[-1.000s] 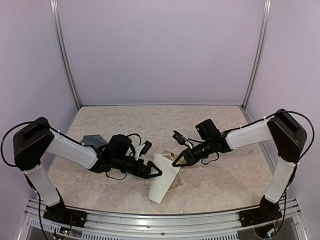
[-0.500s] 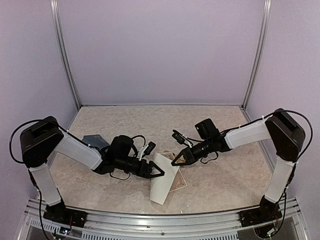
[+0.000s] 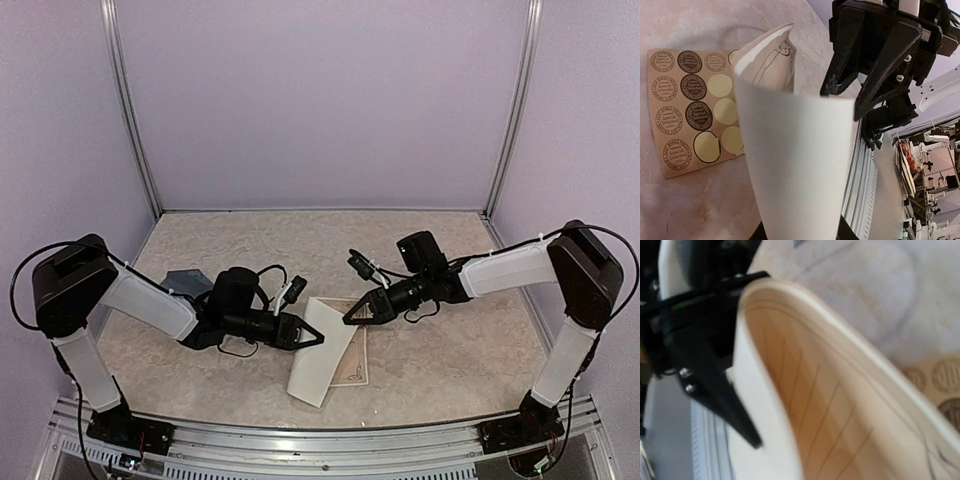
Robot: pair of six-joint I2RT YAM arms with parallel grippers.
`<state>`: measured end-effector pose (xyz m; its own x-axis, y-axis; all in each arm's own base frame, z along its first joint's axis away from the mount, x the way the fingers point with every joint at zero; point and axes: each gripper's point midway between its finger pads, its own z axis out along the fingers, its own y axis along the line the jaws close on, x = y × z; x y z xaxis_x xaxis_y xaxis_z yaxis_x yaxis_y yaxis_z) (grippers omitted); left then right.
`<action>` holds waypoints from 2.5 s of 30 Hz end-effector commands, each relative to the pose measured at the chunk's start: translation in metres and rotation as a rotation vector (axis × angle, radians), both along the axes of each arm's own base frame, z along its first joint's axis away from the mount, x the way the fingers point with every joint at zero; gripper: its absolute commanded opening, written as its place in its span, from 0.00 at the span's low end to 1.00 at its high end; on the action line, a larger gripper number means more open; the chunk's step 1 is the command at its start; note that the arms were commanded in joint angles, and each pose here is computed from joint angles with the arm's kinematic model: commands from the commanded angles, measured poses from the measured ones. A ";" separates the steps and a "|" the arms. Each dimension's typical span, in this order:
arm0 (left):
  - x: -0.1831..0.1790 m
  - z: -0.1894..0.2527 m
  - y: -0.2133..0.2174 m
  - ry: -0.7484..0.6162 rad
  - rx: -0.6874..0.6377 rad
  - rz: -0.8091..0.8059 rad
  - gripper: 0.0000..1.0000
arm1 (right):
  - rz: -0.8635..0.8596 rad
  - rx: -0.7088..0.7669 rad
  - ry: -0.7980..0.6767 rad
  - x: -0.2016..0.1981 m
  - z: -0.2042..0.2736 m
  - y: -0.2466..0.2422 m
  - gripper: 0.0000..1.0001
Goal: Place the letter into the envelope and seal it
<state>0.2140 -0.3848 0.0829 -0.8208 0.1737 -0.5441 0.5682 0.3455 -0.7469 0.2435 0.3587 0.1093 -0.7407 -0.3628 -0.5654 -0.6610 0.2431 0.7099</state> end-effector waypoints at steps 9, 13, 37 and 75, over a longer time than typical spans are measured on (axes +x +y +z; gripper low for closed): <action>-0.012 0.108 0.019 -0.181 -0.186 0.068 0.28 | -0.379 0.131 -0.234 0.009 0.105 -0.050 0.80; -0.016 0.147 0.026 -0.241 -0.244 0.099 0.29 | -0.337 0.241 -0.257 -0.016 0.127 -0.048 0.87; -0.040 0.205 0.024 -0.336 -0.382 0.092 0.44 | -0.131 0.418 -0.259 -0.067 0.157 0.009 0.00; -0.032 0.213 0.017 -0.338 -0.450 0.158 0.46 | -0.094 0.519 -0.220 -0.086 0.166 0.033 0.00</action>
